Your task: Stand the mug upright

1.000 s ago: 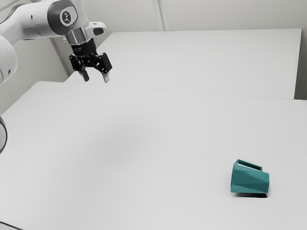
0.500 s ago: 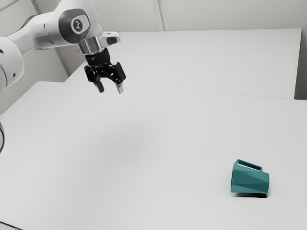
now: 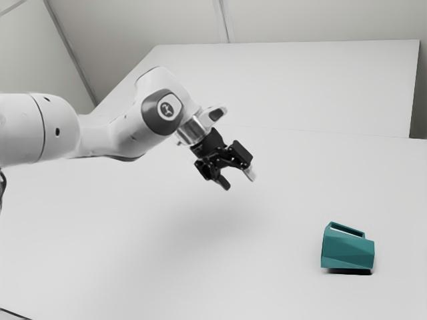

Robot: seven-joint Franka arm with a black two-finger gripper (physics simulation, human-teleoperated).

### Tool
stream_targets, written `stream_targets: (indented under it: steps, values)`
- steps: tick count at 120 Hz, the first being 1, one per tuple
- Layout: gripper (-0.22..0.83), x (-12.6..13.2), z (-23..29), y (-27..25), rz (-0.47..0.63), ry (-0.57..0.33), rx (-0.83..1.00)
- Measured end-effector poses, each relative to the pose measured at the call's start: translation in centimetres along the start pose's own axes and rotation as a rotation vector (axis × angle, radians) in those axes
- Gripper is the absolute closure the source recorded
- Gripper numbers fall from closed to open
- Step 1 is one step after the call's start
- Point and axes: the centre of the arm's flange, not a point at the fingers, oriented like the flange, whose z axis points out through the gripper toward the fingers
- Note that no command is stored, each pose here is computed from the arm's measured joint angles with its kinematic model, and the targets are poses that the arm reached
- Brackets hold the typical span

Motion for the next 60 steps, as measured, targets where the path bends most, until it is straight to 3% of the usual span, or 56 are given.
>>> stream_targets:
  steps: [60]
  values:
    - [0.00, -3.2, 12.4, 6.6, -0.030, 0.019, -0.161]
